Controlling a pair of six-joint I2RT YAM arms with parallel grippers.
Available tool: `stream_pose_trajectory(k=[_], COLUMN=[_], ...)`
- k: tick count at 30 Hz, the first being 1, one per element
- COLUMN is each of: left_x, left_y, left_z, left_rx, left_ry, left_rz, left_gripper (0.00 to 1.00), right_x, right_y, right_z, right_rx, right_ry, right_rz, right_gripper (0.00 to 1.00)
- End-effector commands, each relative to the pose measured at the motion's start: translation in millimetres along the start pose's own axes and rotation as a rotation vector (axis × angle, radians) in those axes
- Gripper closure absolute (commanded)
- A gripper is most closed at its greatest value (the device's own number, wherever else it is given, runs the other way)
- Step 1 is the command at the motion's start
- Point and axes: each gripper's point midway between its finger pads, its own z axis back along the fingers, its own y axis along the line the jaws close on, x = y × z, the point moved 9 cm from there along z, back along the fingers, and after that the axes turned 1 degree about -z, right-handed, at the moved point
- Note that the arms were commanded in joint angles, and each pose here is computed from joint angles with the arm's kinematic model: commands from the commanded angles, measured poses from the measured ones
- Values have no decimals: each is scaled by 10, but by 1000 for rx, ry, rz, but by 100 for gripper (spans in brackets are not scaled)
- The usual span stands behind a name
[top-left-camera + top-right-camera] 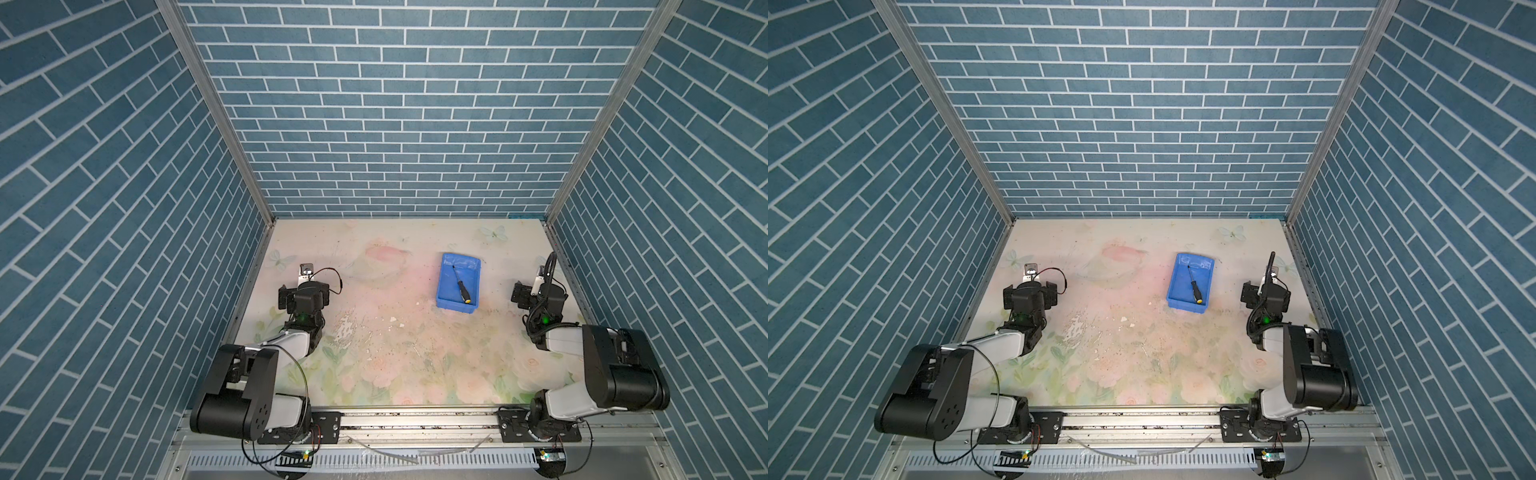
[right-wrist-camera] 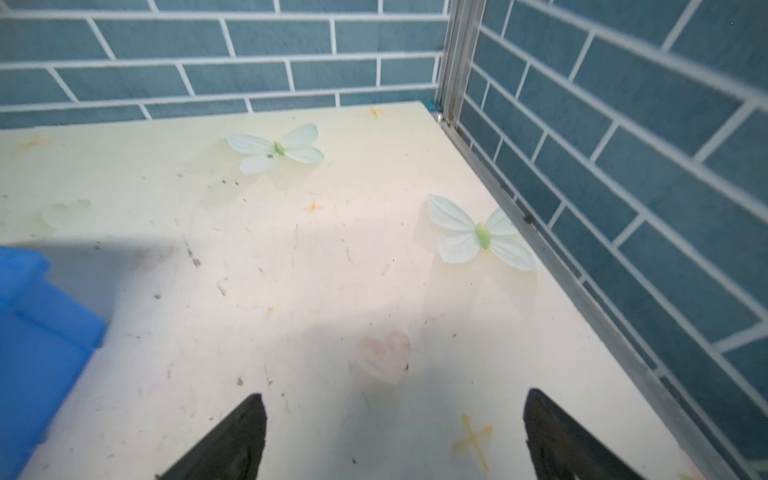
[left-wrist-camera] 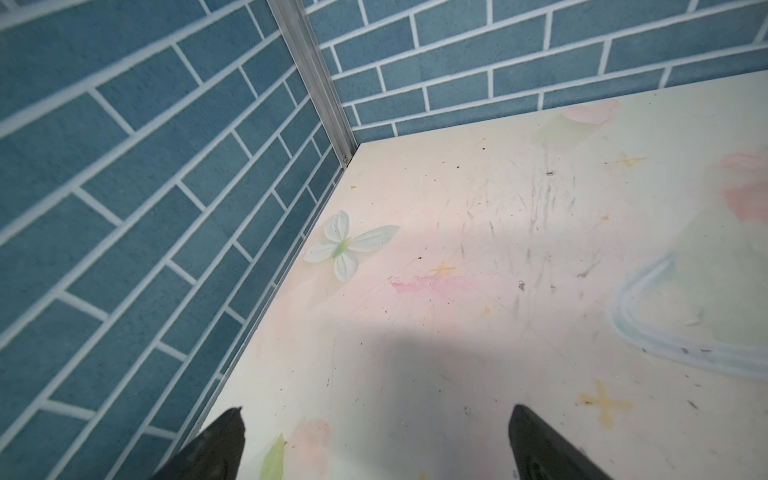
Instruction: Put the screwdriver in the bin
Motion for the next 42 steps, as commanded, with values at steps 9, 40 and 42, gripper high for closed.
stream_pose_trajectory(k=[9,40,42], left_x=[-99,-89,-90], left_y=[-124,-138,-138], left_z=[-175,-186,-183], left_rx=[-132,-171,-171], left_ry=[-112,-96,-97], left_rz=[98,91,91], left_gripper=[0,0,0], right_x=[62,80,82], right_y=[7,26,28], right_z=[5,-25,-25], right_rx=[73,68,69], right_ry=[-73,-56,-56], right_rz=[-61,-44,-44], right_gripper=[5,8,8])
